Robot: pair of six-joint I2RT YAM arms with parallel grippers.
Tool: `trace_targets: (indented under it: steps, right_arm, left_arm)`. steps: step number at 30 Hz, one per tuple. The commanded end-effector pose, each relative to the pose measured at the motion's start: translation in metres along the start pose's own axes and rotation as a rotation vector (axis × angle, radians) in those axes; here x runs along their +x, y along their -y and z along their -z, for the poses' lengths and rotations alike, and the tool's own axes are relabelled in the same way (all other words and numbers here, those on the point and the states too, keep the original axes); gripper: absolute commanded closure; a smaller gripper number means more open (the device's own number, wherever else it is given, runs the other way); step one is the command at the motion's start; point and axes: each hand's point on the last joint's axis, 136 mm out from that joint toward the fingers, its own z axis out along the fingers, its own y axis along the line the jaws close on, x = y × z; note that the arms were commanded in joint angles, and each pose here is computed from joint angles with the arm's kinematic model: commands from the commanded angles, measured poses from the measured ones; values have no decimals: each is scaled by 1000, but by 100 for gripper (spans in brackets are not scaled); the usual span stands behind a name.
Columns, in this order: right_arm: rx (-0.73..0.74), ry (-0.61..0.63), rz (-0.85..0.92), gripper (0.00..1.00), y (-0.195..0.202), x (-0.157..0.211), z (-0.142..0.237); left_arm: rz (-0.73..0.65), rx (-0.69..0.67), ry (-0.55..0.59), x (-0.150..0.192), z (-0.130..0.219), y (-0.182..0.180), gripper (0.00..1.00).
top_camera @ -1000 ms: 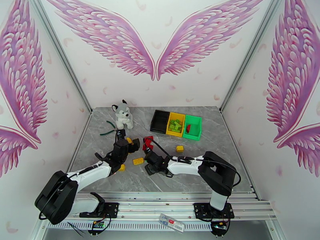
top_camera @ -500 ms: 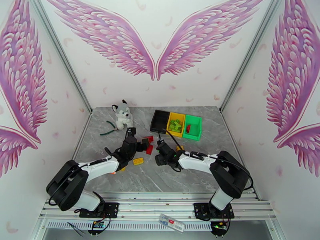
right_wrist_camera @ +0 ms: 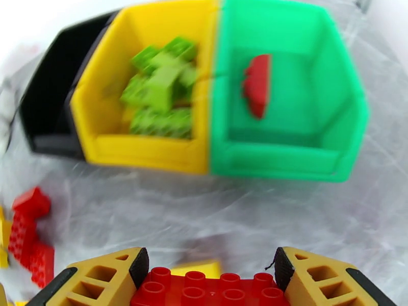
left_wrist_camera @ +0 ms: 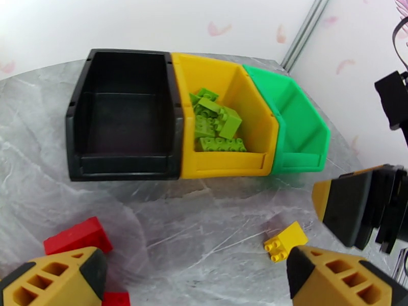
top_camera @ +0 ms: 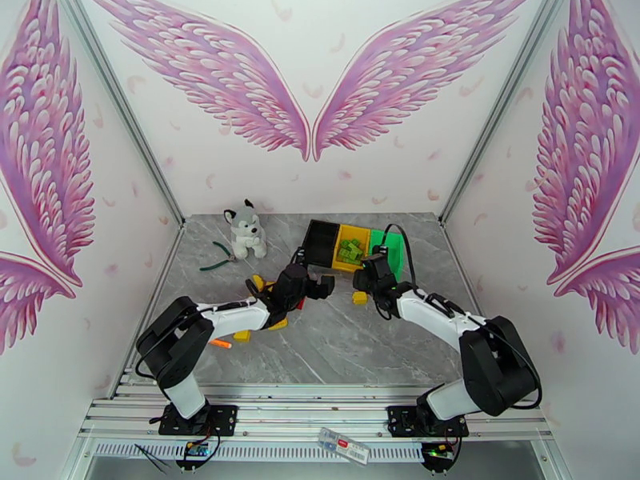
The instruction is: Sort the legos into containers by color
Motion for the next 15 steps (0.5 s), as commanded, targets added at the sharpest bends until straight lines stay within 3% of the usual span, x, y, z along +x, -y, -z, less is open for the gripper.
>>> trace_targets:
  steps: [1, 15]
  right_arm:
    - [57, 111, -88, 44, 16, -45, 9]
    - [197, 87, -135, 41, 42, -104, -66]
  left_arm:
    - [-32, 70, 14, -16, -11, 22, 2]
    - [-47, 75, 30, -31, -14, 26, 2]
